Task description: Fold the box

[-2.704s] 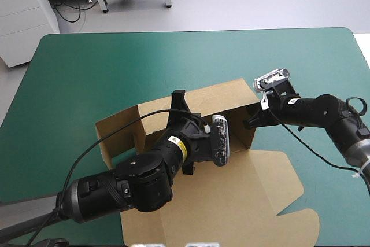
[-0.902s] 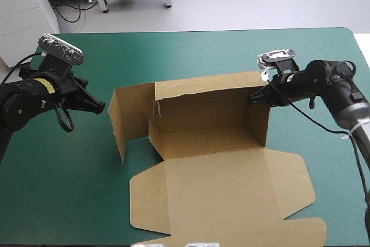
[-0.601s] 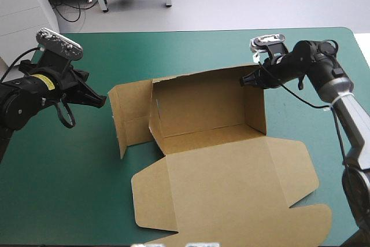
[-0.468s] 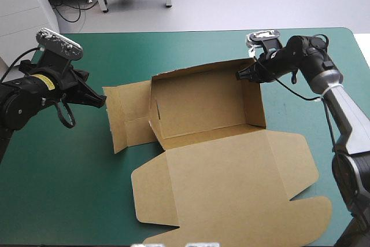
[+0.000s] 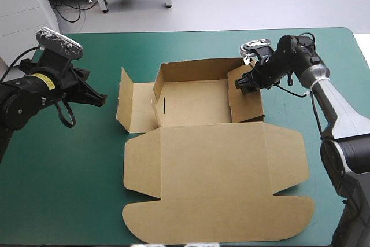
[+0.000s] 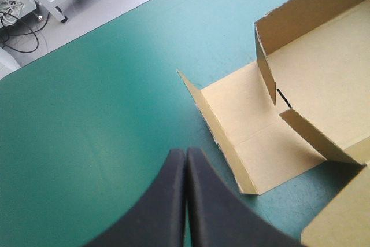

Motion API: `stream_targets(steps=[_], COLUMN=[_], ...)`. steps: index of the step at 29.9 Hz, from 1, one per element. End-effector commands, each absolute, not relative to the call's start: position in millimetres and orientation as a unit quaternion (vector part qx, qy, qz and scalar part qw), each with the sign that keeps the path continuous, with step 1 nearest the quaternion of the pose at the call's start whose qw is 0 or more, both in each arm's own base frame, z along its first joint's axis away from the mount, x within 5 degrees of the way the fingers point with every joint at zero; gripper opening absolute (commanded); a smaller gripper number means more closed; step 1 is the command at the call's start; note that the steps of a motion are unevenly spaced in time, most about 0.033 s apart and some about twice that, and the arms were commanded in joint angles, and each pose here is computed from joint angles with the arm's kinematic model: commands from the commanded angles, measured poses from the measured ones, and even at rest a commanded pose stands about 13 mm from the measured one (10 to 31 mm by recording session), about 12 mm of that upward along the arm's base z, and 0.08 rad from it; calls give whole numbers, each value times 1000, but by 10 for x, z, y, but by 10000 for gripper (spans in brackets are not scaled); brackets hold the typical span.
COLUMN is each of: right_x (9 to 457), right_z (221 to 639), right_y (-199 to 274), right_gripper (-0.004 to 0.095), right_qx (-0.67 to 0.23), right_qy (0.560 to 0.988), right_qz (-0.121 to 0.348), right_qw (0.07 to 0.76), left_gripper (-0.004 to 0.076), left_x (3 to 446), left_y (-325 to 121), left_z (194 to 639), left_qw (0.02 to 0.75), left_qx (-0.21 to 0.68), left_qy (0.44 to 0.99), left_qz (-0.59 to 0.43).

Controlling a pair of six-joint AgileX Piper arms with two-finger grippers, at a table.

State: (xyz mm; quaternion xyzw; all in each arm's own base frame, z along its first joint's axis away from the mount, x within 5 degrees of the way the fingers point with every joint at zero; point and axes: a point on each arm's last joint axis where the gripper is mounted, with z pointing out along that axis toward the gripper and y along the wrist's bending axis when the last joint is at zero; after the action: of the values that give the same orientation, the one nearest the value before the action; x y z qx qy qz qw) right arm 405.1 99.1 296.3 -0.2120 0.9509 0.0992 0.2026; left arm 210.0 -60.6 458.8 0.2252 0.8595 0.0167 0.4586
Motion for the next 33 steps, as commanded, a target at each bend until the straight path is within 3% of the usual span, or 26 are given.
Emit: stream_targets(steps=[1,7,16,27,33], right_x=[3948,3792,3511,3565,3741], right_z=[3310,3734,4285,4128,3881], right_y=[975,946,836,816,896], right_gripper=[734,743,742,742,742], right_qx=[-222,-229,-172,-122,-105], right_qy=[940,936,928,945,955], right_qz=[100,100,85,83,111], right_qw=[239,247,319,292,255], left_gripper=[-25,-27,-27,-30,-31], left_x=[2046,2046,2043,2050,2051], left_y=[-596,-596,-595,-592,-589], left_z=[4759,4759,4754,4749,4750], left_qw=[508,508,505,504,504], left_qx=[215,215,216,216,216], left_qy=[834,834,836,836,836], left_qz=[9,9,9,12,14])
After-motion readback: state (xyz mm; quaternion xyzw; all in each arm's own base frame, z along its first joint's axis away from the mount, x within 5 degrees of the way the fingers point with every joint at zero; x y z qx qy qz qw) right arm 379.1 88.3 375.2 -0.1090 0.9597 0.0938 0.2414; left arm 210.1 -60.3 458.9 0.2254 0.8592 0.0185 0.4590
